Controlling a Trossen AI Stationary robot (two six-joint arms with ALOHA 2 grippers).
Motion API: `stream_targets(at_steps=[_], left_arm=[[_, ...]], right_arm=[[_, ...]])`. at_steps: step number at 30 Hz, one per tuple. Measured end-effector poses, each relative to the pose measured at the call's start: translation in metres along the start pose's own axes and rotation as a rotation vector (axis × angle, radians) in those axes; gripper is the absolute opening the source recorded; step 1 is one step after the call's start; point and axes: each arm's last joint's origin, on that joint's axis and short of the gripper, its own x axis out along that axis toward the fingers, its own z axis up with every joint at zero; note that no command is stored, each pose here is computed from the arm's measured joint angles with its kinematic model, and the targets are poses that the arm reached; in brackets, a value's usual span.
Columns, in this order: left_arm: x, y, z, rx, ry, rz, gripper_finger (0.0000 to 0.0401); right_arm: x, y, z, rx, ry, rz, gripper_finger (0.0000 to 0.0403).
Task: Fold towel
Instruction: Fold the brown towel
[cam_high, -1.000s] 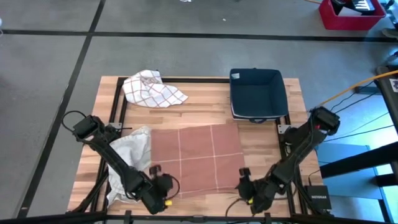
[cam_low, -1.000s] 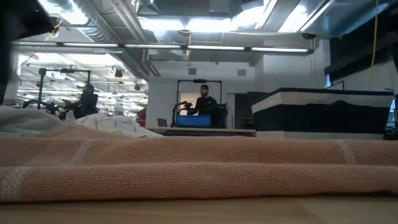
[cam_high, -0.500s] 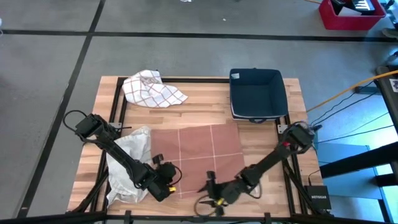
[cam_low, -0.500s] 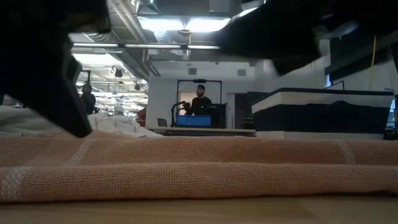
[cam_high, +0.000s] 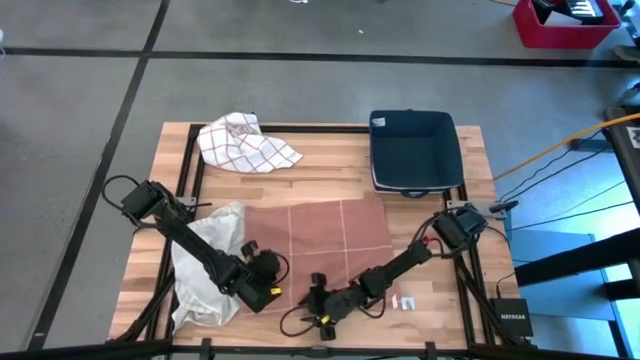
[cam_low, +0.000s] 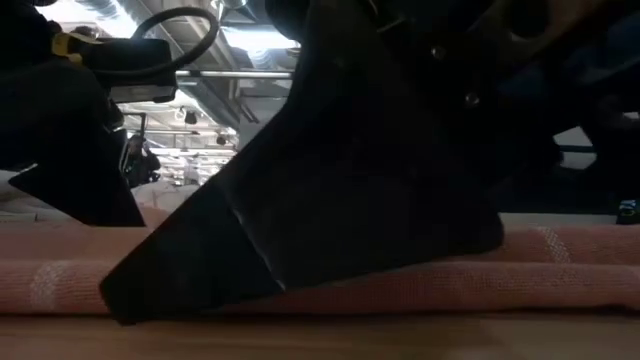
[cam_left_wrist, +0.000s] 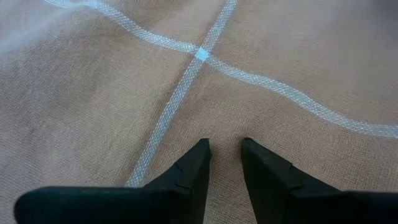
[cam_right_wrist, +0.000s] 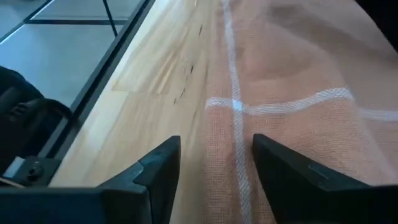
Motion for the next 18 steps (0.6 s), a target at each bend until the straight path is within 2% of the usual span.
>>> stream_targets(at_steps=[5,12,15,18], left_arm=[[0.003,0.003,0.004,-0.002,0.004,0.019,0.0088],[0.0,0.004,0.007,-0.011,0.006,0.006,0.0088],[-0.017,-0.002,0.014,0.025,0.001,-0.046,0.0088],[-0.047,-0.014,0.028,0.04,-0.029,-0.175,0.0088]], right_arm=[[-0.001,0.01,-0.004,-0.015,-0.005,0.048,0.0204],[-0.003,0.012,-0.002,-0.018,-0.016,0.047,0.0204],[-0.008,0.013,0.005,-0.017,-0.018,0.048,0.0204],[-0.024,0.015,0.023,-0.037,-0.011,0.054,0.0204]])
